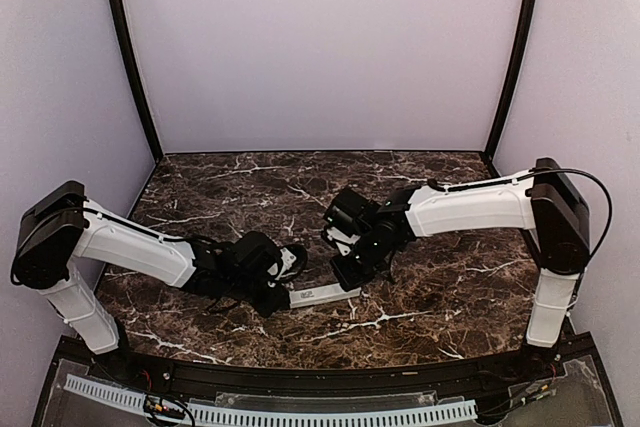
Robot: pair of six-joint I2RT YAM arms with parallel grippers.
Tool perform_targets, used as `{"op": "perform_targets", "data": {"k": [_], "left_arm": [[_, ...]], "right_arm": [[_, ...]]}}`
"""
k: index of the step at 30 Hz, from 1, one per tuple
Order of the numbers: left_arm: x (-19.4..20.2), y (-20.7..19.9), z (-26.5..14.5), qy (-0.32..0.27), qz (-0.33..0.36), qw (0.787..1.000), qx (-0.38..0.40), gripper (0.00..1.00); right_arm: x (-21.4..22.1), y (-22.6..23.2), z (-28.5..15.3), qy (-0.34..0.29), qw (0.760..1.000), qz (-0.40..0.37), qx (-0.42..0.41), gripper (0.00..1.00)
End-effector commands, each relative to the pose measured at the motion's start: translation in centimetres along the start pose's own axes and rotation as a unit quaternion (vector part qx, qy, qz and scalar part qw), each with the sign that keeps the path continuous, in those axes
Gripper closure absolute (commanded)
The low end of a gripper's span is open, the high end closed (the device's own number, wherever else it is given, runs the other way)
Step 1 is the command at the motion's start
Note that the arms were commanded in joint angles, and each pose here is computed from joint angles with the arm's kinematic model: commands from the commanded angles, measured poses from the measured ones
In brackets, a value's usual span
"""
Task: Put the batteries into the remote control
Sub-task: Press the battery cover onto the remote control.
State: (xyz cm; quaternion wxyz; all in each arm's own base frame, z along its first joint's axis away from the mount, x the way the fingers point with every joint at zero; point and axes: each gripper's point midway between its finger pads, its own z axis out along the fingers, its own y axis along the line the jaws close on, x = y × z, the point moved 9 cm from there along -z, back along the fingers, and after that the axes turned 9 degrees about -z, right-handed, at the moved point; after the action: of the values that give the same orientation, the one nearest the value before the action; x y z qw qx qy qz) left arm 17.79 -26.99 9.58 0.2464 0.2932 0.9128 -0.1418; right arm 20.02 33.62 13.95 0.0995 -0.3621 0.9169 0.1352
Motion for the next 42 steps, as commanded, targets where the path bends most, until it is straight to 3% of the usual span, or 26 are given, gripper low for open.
{"op": "perform_targets", "data": {"k": [1,9,15,20,26,34,37,42], "left_arm": [[-0.1,0.0,-0.7,-0.007,0.008,1.000,-0.002,1.00],[-0.5,0.0,-1.3,-0.020,0.008,1.000,-0.005,1.00],[-0.8,0.1,-1.8,-0.032,0.007,0.999,-0.009,1.00],[-1.2,0.3,-2.6,-0.051,0.002,0.999,-0.015,1.00],[-1.6,1.2,-3.8,-0.077,-0.018,0.996,-0.041,1.00],[-1.2,3.8,-6.1,-0.133,-0.091,0.984,-0.077,0.92],[-0.8,4.5,-6.9,-0.158,-0.112,0.977,-0.088,0.88],[-0.2,5.3,-7.0,-0.167,-0.136,0.971,-0.104,0.87]], "right_arm": [[0.6,-0.8,0.7,0.007,1.000,0.004,0.009,1.00],[2.0,-1.4,2.5,0.039,0.999,0.012,0.014,1.00],[0.4,-0.6,0.2,0.006,1.000,-0.019,0.005,1.00],[-1.5,1.3,-2.3,-0.034,0.994,-0.100,-0.025,0.98],[-2.4,4.1,-2.9,-0.071,0.964,-0.248,-0.070,0.62],[-3.6,5.5,-2.6,-0.100,0.914,-0.379,-0.101,0.43],[-4.0,5.5,-1.9,-0.094,0.909,-0.394,-0.102,0.48],[-4.7,6.4,-1.2,-0.098,0.909,-0.381,-0.138,0.80]]}}
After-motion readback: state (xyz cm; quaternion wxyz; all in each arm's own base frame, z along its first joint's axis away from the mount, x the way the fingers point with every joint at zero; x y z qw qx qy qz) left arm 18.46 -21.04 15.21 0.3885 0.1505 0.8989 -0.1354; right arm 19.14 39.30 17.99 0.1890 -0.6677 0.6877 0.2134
